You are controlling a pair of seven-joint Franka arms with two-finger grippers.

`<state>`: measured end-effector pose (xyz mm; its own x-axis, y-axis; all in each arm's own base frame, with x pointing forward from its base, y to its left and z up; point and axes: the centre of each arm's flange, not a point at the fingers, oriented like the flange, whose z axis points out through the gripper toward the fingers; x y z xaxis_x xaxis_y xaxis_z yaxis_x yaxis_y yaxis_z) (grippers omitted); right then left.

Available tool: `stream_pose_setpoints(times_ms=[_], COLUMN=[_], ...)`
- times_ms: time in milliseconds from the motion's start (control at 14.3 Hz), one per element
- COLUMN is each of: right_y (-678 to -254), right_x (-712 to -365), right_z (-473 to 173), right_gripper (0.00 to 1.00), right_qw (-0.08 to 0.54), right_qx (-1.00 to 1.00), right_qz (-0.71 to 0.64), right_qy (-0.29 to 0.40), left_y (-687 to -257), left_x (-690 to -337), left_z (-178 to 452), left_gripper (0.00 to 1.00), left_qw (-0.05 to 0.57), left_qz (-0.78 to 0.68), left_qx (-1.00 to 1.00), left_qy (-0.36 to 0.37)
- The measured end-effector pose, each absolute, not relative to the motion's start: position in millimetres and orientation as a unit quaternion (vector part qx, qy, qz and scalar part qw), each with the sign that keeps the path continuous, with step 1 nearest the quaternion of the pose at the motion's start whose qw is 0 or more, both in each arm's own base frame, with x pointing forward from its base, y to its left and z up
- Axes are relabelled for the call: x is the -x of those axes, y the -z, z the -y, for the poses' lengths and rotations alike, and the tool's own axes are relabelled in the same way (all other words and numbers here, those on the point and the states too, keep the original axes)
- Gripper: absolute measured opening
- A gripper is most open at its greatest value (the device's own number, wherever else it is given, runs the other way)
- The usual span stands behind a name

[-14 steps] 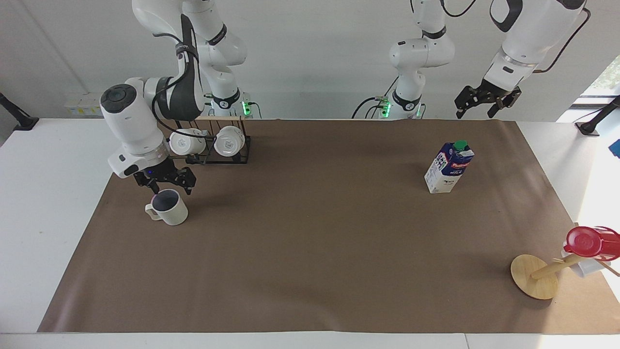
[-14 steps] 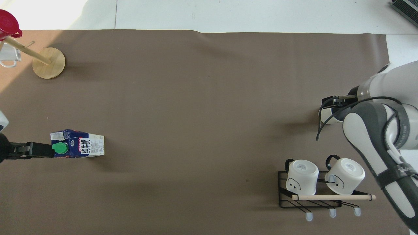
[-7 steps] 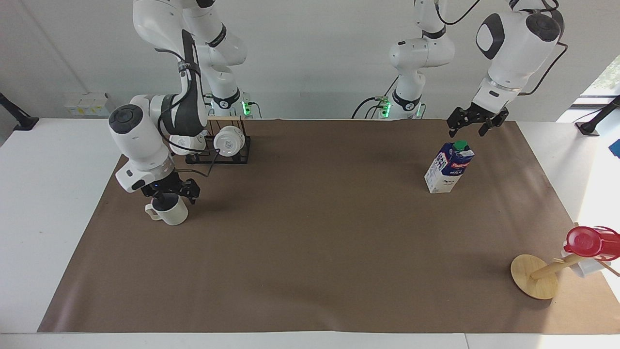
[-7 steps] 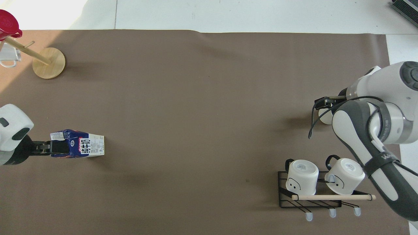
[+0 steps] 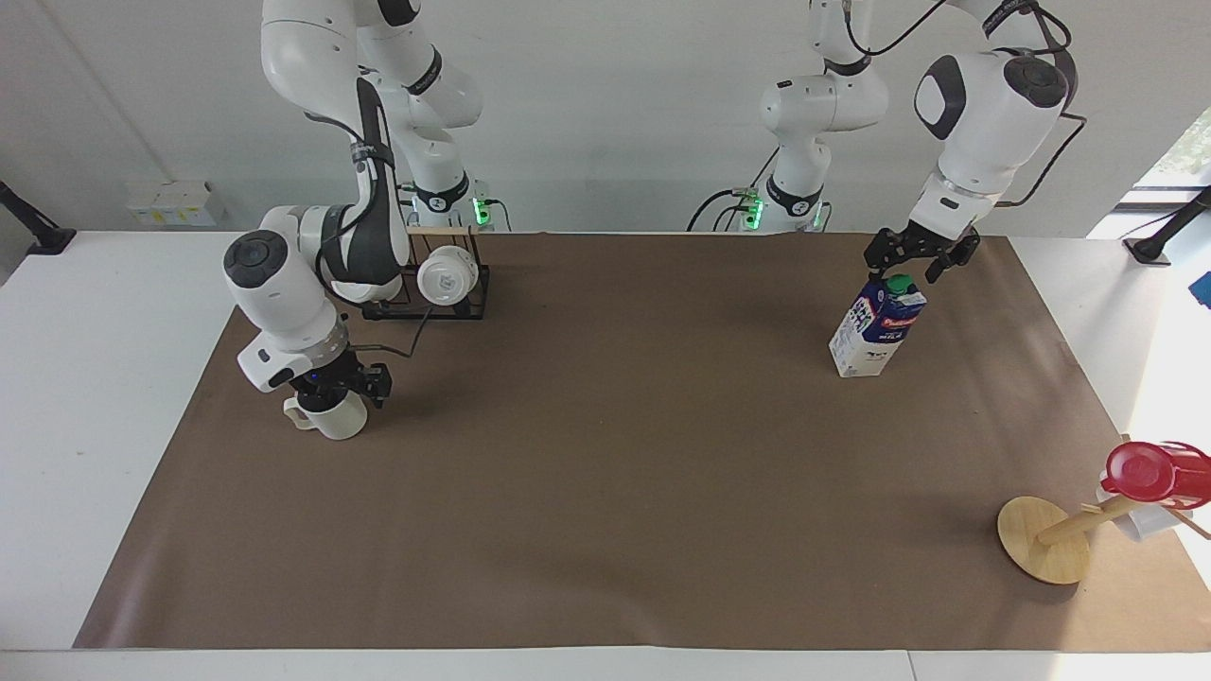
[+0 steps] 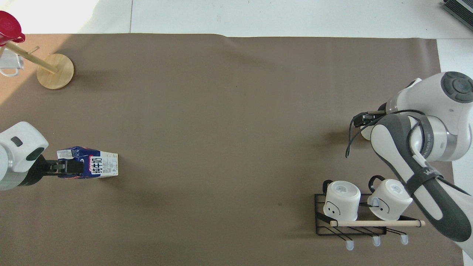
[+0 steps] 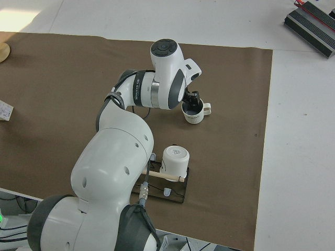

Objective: Place cup and milk on table
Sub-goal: 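Grasp the mug with the right gripper while the left gripper grasps the carton, then carry the mug with the right gripper while the left gripper lifts the carton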

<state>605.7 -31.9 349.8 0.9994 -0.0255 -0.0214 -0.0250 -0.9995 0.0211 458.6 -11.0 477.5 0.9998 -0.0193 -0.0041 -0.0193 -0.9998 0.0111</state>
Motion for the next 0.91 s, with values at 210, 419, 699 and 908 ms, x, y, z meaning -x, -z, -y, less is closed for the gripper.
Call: stream_pose_setpoints(times_ms=[210,419,699,908], right_y=[-348.9,-348.8,-351.7,-362.7], right_x=[-605.1,-604.9,-606.0,-609.4], right_z=[32.1,33.3,34.0,30.2], right_gripper=[0.44,0.08,0.04,0.04], right_qw=[0.01,0.01,0.011,0.011], right_qx=[-1.0,-1.0,-1.0,-1.0], right_qz=[0.013,0.014,0.015,0.016], right_qy=[0.012,0.012,0.009,-0.001], left_y=[-469.8,-469.9,-470.2,-470.1], left_x=[-458.4,-458.7,-459.1,-459.2], left_z=[10.8,10.9,10.3,10.0], left_gripper=[1.0,1.0,1.0,0.89], left_qw=[0.005,0.005,0.006,0.006], left_qz=[0.01,0.012,0.019,0.023], left_qx=[-1.0,-1.0,-1.0,-1.0], left_qy=[0.002,0.0,-0.002,-0.002])
